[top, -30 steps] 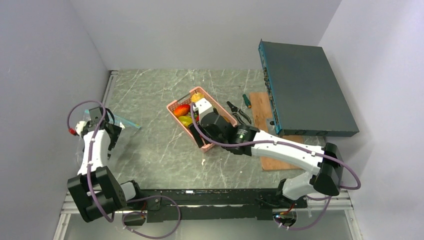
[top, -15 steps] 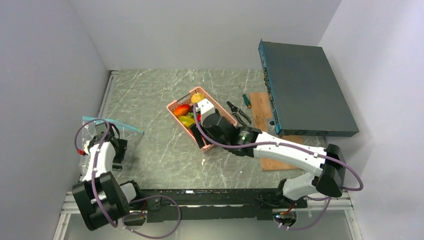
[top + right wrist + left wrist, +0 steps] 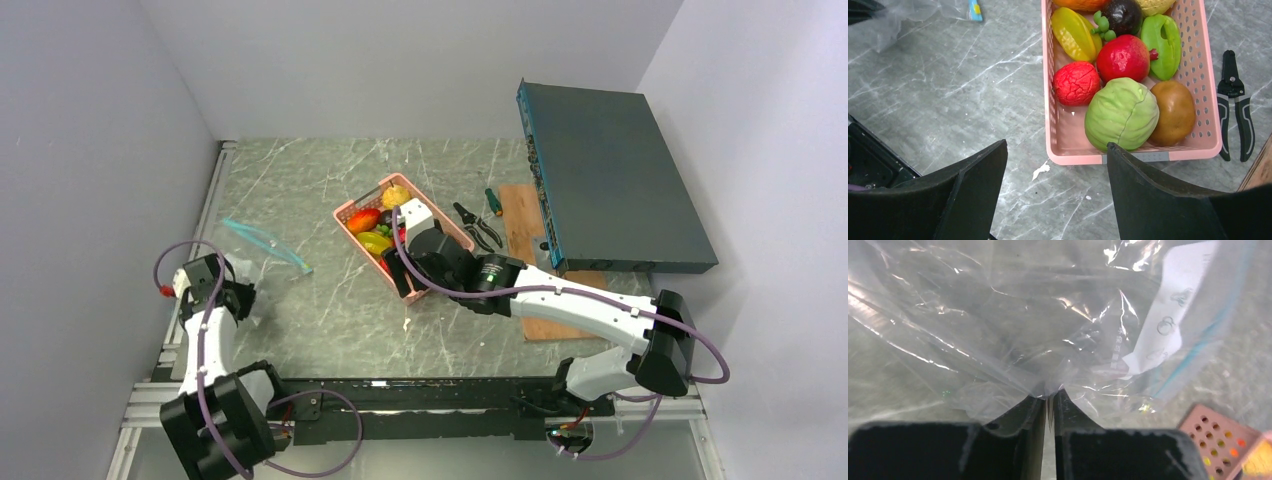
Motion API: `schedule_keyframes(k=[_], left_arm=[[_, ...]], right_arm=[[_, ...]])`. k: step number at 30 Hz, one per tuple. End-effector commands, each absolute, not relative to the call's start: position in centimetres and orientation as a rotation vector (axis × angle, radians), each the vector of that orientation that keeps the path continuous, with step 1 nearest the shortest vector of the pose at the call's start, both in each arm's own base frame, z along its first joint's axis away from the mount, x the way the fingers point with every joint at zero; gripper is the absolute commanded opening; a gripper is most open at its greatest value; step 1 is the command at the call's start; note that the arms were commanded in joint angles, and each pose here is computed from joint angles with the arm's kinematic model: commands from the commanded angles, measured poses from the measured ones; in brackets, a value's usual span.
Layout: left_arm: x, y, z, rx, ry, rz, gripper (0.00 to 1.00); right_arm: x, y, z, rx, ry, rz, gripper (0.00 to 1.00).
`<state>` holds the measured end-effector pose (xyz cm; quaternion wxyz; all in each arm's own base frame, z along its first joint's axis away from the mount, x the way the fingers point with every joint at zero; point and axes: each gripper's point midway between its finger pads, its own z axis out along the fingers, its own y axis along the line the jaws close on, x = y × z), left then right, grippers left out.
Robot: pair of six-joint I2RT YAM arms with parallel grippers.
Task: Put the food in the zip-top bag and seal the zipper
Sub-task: Pick up the zipper food storage bag at the center of the board, then open the zipper of the food storage bag.
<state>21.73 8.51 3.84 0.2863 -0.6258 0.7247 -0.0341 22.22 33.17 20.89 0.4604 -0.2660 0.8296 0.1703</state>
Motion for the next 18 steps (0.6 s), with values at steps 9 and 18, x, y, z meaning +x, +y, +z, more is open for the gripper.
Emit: schedule_keyframes(k=[9,18], left_arm=[[31.0,-1.1,16.9,-0.509,2.049,-0.638,0.0],[29.4,-7.4,28.4,0.042,1.82,-0.668,0.0]], right_arm=[[22.7,35.0,24.7,-0.579,1.949,0.557,0.8],[23.2,34.0,28.0,-0.506,1.917,0.828,0.81]])
